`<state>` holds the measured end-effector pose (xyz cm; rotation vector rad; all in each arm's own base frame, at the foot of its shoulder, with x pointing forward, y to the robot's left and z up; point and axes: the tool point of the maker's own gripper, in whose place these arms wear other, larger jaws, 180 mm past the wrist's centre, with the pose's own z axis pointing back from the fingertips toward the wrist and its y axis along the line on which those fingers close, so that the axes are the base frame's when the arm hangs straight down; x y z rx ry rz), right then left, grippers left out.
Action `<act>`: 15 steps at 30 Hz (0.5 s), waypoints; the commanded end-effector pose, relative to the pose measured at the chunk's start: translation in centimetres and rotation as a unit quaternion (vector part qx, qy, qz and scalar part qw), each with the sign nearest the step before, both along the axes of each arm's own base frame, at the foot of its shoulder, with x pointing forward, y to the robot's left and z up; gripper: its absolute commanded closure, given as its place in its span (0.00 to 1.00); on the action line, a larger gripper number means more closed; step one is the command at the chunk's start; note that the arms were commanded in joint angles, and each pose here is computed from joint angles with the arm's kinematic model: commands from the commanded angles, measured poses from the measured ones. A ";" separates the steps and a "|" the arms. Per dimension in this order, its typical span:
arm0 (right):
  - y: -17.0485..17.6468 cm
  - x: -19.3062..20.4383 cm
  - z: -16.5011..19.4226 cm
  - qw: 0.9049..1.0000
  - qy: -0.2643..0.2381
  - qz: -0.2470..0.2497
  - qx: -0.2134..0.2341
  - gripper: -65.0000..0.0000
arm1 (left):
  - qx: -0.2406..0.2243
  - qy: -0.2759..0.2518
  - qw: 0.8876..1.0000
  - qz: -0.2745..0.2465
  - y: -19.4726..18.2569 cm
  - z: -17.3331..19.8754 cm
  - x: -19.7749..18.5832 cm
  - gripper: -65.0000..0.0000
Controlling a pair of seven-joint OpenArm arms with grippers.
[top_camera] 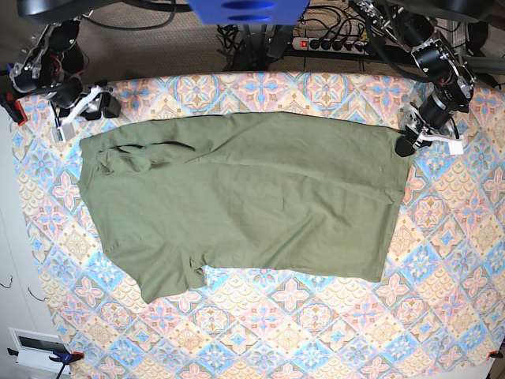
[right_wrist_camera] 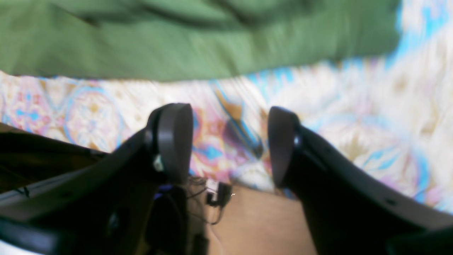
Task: Layout the t-shirt on the table in an organized manner, then fold the t-shirt properly
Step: 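Lift the shirt edge with both grippers toward the robot, then pull the shirt edge with both grippers to straighten the shirt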
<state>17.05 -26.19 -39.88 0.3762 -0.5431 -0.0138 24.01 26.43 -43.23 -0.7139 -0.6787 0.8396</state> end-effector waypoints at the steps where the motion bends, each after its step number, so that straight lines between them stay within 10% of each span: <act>1: -0.6 0.2 0.3 1.000 -0.008 -0.006 0.001 0.49 | -0.008 0.010 1.000 -0.002 -0.2 -0.2 -0.4 1.00; 15: -2.1 1.4 -3.0 0.992 0.008 -0.101 0.080 0.49 | -0.007 0.013 1.000 -0.003 -0.1 -0.4 -0.6 1.00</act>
